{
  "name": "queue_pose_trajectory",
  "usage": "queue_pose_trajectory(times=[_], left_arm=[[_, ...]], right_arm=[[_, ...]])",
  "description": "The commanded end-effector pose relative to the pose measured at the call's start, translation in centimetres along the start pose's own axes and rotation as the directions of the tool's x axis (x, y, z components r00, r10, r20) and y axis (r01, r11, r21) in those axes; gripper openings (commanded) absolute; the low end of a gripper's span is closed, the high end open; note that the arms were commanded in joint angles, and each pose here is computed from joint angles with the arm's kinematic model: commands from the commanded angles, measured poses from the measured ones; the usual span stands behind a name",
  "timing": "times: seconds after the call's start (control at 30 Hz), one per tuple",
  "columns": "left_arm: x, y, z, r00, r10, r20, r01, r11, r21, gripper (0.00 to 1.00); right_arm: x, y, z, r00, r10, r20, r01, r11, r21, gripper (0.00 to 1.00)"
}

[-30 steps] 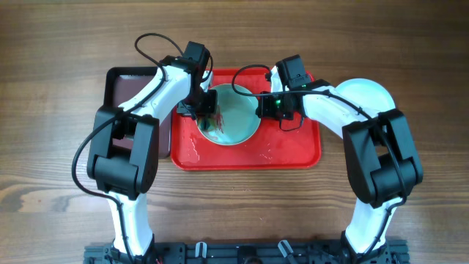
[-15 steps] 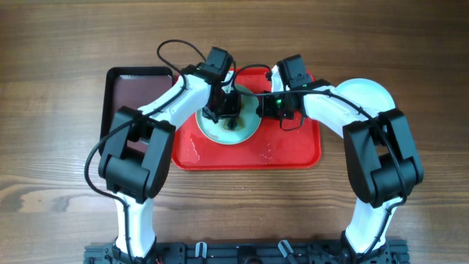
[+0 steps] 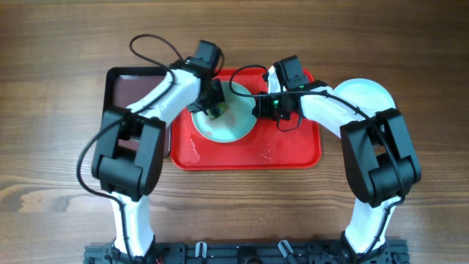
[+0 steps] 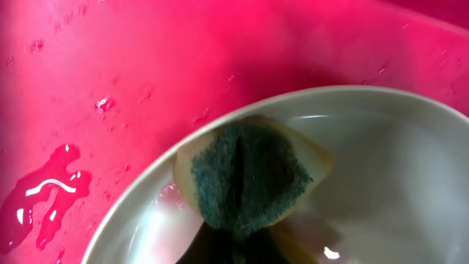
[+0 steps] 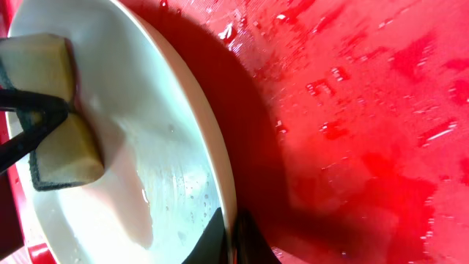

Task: Clean dirty plates on tray and stack at the side
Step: 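Scrub the pale green plate with the sponge while right gripper holds it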

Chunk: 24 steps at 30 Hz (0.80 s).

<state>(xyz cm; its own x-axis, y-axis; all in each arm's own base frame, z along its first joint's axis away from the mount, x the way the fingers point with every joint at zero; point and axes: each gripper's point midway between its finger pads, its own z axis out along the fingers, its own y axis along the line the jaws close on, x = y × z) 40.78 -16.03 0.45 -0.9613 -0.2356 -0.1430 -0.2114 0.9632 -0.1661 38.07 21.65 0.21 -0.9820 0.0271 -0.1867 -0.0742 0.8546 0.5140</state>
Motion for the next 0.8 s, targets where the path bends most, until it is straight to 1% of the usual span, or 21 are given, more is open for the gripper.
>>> queue_pose_trajectory(times=[0.0, 0.07, 0.17, 0.2, 0.27, 0.33, 0.37, 0.43, 0.47, 0.57, 0.63, 0.7, 0.73, 0.77], left_arm=[[5.0, 0.2, 1.7, 0.956, 0.134, -0.261, -0.084, 0.977, 0.195, 0.04], [7.2, -1.7, 0.5, 0.912, 0.255, -0.321, -0.136, 0.927, 0.349, 0.04], [9.9, -3.8, -1.2, 0.85, 0.396, -0.348, -0.18, 0.839, 0.514, 0.04], [10.4, -4.5, -1.5, 0.84, 0.418, -0.347, -0.182, 0.819, 0.544, 0.04], [10.9, -5.4, -1.4, 0.832, 0.445, -0.332, -0.209, 0.805, 0.555, 0.04], [10.7, -6.5, -1.0, 0.834, 0.474, -0.283, -0.258, 0.788, 0.56, 0.04], [10.1, -6.6, -0.4, 0.846, 0.466, -0.257, -0.28, 0.801, 0.529, 0.04], [8.0, -6.1, 0.9, 0.902, 0.367, -0.226, -0.251, 0.873, 0.418, 0.04], [6.8, -6.0, 1.4, 0.926, 0.322, -0.195, -0.233, 0.898, 0.374, 0.04], [3.7, -5.9, 2.1, 0.959, 0.272, -0.083, -0.234, 0.921, 0.312, 0.04], [1.6, -5.6, 2.4, 0.964, 0.266, 0.006, -0.259, 0.931, 0.257, 0.04], [-0.4, -3.6, 2.8, 0.975, 0.21, 0.076, -0.218, 0.969, 0.118, 0.04], [-1.5, -1.9, 2.9, 0.979, 0.169, 0.114, -0.172, 0.985, 0.018, 0.04], [-1.9, -0.7, 2.8, 0.98, 0.148, 0.133, -0.142, 0.989, -0.049, 0.04]], right_arm=[[1.0, -1.0, 0.9, 0.999, 0.013, -0.043, -0.013, 1.0, 0.012, 0.04], [1.0, -1.0, 0.9, 0.999, 0.013, -0.042, -0.012, 1.0, 0.012, 0.04], [1.0, -1.0, 0.9, 0.999, 0.013, -0.042, -0.012, 1.0, 0.012, 0.04], [1.0, -1.0, 0.9, 0.999, 0.013, -0.042, -0.012, 1.0, 0.012, 0.04], [1.0, -1.0, 0.9, 0.999, 0.013, -0.042, -0.012, 1.0, 0.012, 0.04], [1.0, -1.0, 0.9, 0.999, 0.013, -0.043, -0.013, 1.0, 0.012, 0.04], [1.0, -1.0, 0.9, 0.999, 0.013, -0.044, -0.013, 1.0, 0.013, 0.04], [1.1, -1.1, 0.9, 0.999, 0.014, -0.046, -0.013, 1.0, 0.014, 0.04], [1.1, -1.1, 0.9, 0.999, 0.015, -0.047, -0.014, 1.0, 0.014, 0.04], [1.1, -1.1, 0.9, 0.999, 0.014, -0.046, -0.014, 1.0, 0.014, 0.04], [1.1, -1.1, 0.9, 0.999, 0.014, -0.046, -0.013, 1.0, 0.014, 0.04], [1.1, -1.1, 0.9, 0.999, 0.014, -0.045, -0.013, 1.0, 0.014, 0.04], [1.1, -1.1, 0.9, 0.999, 0.014, -0.045, -0.014, 1.0, 0.015, 0.04], [1.1, -1.1, 0.9, 0.999, 0.015, -0.044, -0.014, 1.0, 0.017, 0.04]])
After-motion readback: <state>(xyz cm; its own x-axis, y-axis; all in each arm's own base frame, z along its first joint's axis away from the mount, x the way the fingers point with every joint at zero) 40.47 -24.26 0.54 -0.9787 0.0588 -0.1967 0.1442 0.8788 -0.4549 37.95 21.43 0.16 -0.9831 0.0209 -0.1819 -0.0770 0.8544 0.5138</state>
